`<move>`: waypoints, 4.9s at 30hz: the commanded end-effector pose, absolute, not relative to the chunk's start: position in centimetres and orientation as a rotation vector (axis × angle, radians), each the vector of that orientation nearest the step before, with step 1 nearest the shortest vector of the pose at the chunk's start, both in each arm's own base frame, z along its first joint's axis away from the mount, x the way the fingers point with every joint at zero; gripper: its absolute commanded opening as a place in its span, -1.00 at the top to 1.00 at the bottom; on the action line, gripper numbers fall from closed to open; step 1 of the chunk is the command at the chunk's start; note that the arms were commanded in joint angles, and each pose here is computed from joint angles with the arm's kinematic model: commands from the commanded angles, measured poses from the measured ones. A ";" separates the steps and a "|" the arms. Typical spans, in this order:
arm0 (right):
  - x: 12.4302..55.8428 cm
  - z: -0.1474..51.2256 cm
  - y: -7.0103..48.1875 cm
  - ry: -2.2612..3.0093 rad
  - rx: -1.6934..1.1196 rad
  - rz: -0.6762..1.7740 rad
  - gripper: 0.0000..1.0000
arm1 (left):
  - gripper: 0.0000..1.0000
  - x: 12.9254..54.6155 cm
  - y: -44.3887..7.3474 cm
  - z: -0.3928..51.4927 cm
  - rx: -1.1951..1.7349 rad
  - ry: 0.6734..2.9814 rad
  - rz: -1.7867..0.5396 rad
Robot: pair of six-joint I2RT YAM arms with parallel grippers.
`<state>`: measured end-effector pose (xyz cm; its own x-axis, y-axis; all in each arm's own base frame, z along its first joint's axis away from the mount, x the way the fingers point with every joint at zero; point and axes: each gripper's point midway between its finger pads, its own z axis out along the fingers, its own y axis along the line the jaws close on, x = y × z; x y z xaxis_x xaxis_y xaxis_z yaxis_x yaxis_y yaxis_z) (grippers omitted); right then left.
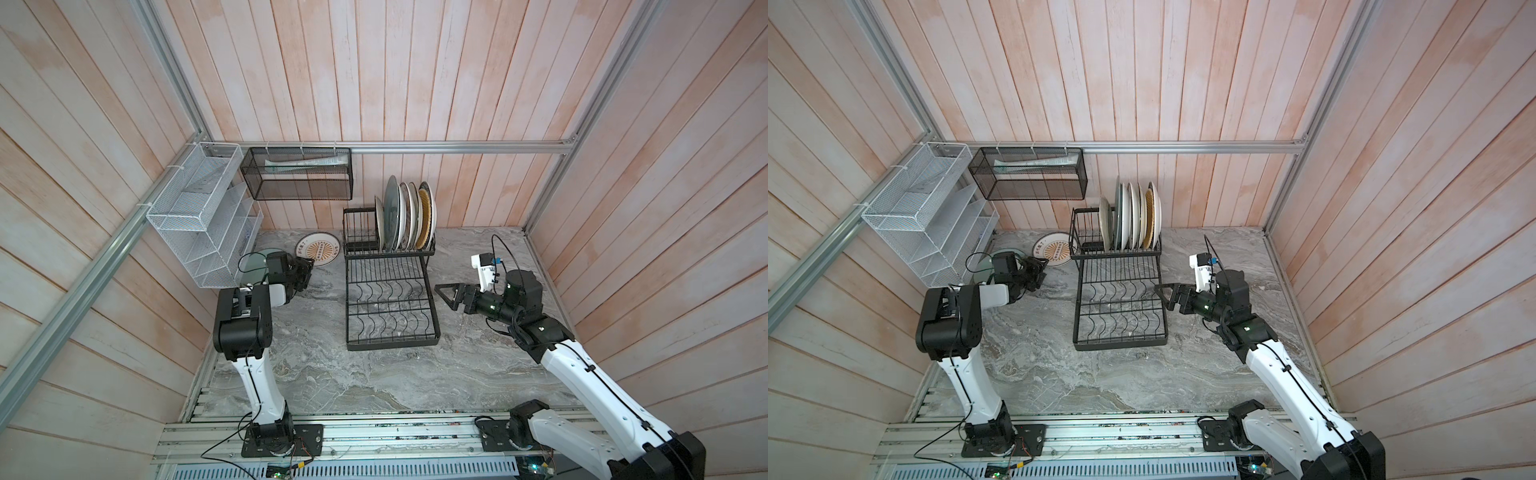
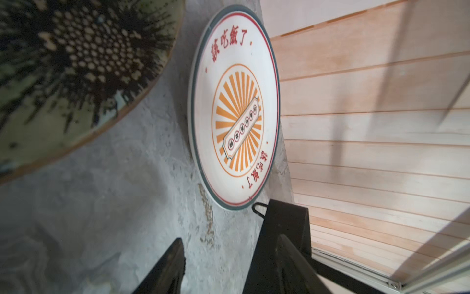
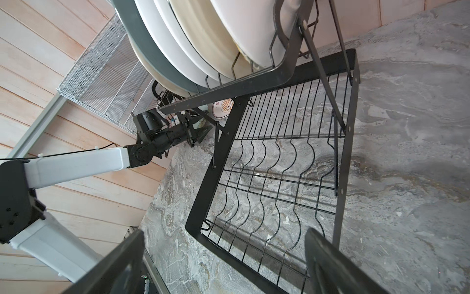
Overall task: Load the plates into the dish rack
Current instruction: 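Reach the left gripper to the white sunburst plate and grasp its edge, then lift the white sunburst plate upright with the left gripper toward the rack front, then grasp the plate's far edge with the right gripper while the left holds it, then raise the plate with the right gripper while the left gripper releases and withdraws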
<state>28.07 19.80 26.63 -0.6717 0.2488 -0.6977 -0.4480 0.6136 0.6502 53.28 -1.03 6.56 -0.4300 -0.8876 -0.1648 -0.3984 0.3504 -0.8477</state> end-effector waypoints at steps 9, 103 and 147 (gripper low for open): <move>26.8 26.8 20.2 2.009 -0.187 1.185 -0.95 | -0.05 57.1 -1.0 3.1 -1.237 1.936 -0.905; 26.6 19.4 24.4 2.292 -0.225 1.321 -0.21 | 1.00 26.7 -25.6 20.3 0.062 2.170 -1.680; 29.5 33.2 14.4 1.959 -0.069 1.091 1.00 | -1.00 34.6 -17.2 12.1 -0.054 2.389 -0.674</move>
<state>30.13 14.85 30.52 -0.6849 0.3611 -0.6329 -0.3620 0.5852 0.7256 32.88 -15.57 10.20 -0.8282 -0.2333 -0.5096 0.0497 0.8751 -0.4814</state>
